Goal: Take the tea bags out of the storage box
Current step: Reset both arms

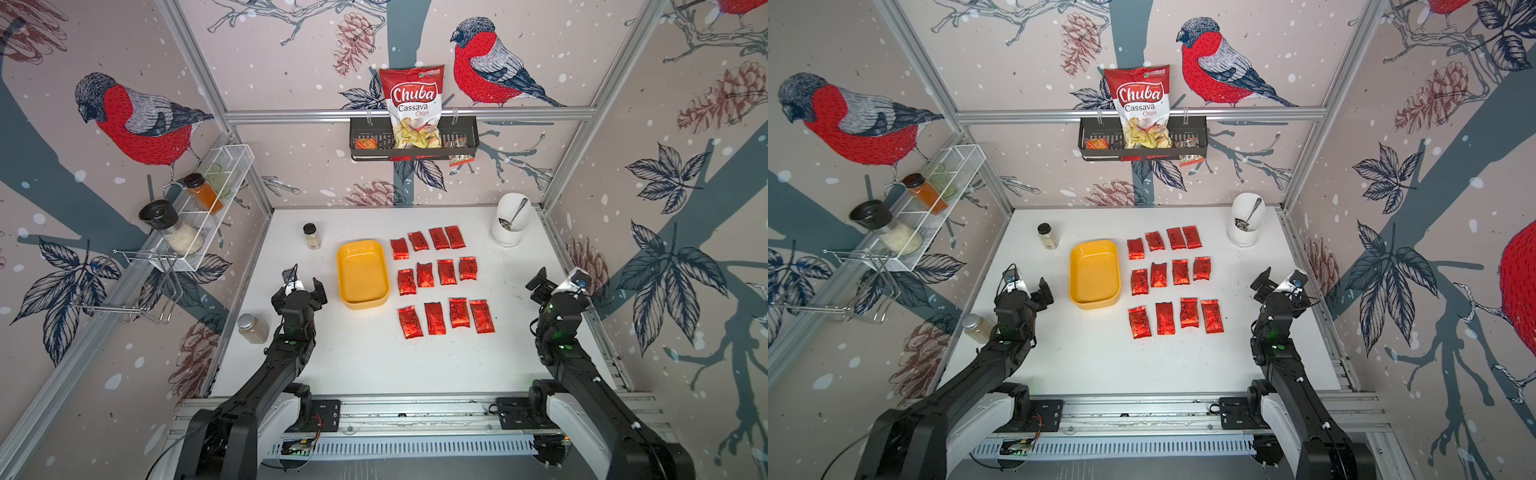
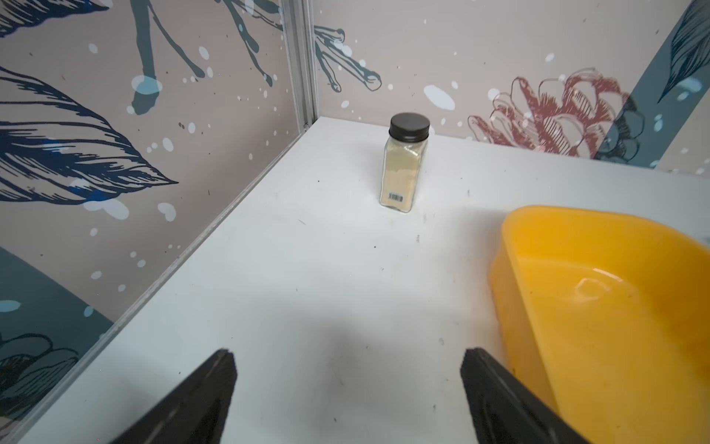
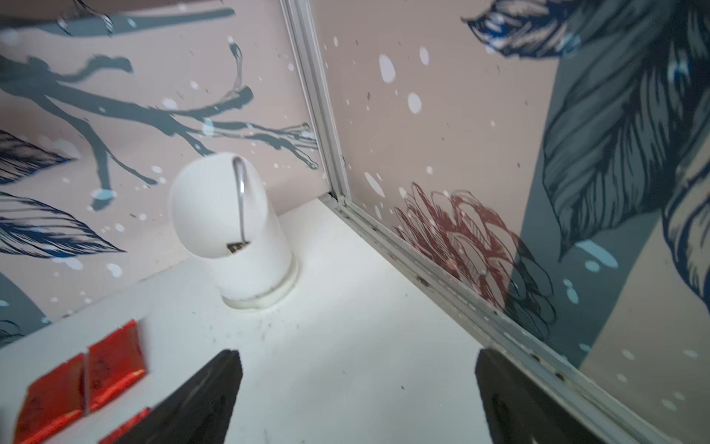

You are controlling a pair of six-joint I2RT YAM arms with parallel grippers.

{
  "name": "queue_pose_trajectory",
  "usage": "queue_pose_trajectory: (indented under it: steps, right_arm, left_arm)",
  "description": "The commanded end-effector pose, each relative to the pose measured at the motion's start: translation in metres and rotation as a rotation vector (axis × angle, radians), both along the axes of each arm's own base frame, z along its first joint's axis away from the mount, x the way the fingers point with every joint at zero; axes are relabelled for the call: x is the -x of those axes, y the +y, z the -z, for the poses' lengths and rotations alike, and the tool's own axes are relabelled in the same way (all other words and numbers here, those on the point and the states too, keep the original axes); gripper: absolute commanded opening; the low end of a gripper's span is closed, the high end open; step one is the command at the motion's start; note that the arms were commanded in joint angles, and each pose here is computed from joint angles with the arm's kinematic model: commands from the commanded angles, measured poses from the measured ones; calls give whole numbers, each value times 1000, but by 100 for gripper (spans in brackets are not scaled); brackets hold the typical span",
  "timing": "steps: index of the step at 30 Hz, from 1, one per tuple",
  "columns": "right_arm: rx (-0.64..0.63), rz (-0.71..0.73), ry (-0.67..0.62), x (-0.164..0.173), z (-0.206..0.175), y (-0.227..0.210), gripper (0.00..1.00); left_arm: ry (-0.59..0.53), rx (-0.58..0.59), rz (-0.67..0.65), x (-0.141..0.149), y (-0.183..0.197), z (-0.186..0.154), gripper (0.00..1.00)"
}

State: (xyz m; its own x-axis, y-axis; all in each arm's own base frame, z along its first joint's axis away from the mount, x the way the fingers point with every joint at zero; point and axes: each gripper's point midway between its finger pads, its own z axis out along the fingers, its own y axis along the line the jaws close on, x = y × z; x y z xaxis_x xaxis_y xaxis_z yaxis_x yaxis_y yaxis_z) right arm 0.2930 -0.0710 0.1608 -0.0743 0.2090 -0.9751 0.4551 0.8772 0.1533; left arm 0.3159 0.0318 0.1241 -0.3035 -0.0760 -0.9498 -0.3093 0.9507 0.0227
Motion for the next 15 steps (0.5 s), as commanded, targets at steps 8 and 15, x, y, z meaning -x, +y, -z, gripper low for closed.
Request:
queue_pose_trajectory:
  steps: [8,15]
  right_arm:
    - [-7,-81,-132,-15,5,11,100]
    - [79,-166,-145,-35,5,26,100]
  left_arm:
    - [-201,-60,128,-41,-14,-26,96]
    - [-236,-66,151,-49,-17,-9,96]
